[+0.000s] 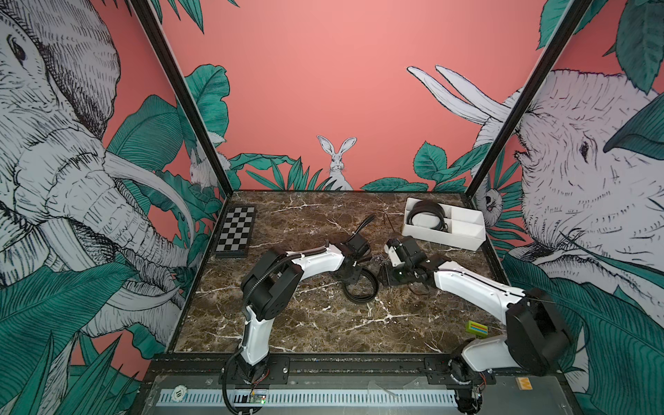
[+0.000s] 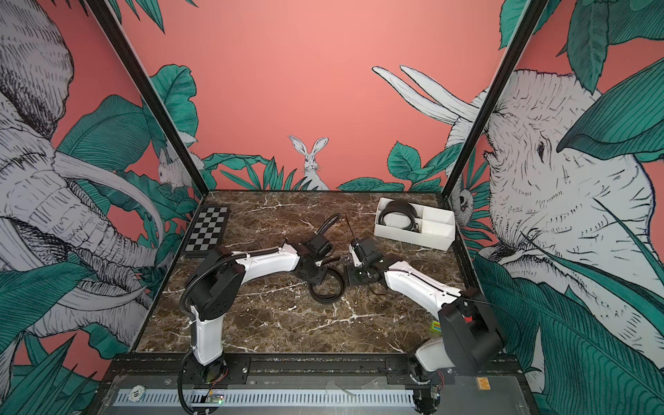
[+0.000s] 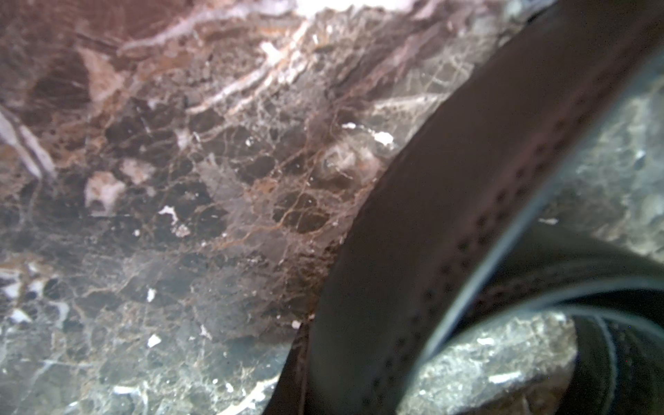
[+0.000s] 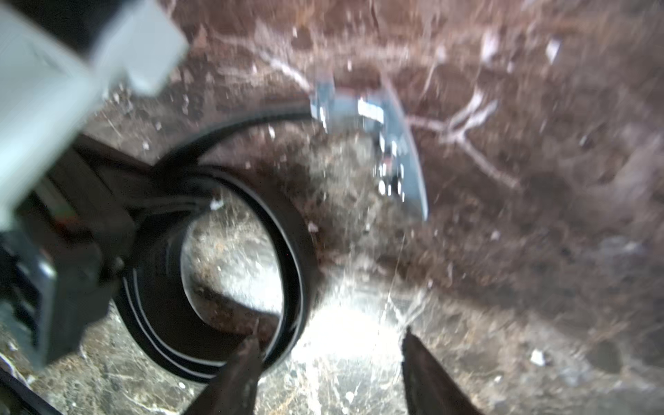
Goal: Place the belts into the storage roll
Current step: Roll the belt at the center of the board.
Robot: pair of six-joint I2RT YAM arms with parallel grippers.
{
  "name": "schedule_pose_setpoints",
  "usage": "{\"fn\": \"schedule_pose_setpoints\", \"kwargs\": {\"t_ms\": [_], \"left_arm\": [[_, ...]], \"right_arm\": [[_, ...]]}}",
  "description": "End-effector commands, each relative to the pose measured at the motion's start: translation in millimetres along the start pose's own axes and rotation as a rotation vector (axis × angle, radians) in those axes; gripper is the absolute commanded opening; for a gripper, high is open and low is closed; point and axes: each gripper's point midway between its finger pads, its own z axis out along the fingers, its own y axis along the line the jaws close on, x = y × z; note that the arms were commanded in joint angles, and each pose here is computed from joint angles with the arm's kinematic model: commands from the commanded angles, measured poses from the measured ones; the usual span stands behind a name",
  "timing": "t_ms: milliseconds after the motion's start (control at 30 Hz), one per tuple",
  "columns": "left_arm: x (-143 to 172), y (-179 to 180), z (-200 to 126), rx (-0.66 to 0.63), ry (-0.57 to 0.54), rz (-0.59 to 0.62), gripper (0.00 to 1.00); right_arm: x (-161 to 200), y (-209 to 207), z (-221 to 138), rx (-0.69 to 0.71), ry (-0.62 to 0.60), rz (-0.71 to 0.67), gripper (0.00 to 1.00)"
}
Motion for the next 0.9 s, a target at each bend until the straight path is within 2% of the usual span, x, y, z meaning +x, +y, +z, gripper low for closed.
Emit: {"fn": "schedule_pose_setpoints", "kwargs": {"t_ms": [0, 133, 200, 267, 367, 467, 667, 867], "left_arm": [[74, 38, 56, -0.145, 0.277, 0.045, 0.0], [74, 37, 55, -0.135, 0.277, 0.054, 0.0], [75, 36, 55, -0.13, 0.279, 0.059, 0.0], [74, 36, 55, -0.126, 0.277, 0.061, 0.0], [72, 33, 55, -0.112, 0.275, 0.065, 0.0], [70, 32, 56, -0.102, 0.275, 0.066, 0.0], [74, 34, 58, -0.104, 0.288, 0.076, 0.0], [74, 35, 57, -0.102, 0.284, 0.079, 0.0]], "right_arm": [[-30, -8, 3, 0.043, -0.024, -0.101, 0.66], [-60, -29, 23, 0.07, -0.03, 0.021, 0.65], [-69, -32, 34, 0.08, -0.014, 0.028, 0.65], [-71, -25, 48, 0.027, 0.015, 0.029, 0.63], [-65, 3, 63, -0.149, 0.014, -0.006, 0.56], [-53, 20, 61, -0.265, -0.002, -0.012, 0.57], [-33, 34, 49, -0.383, -0.025, 0.027, 0.6], [-15, 29, 50, -0.377, -0.014, 0.081, 0.64]]}}
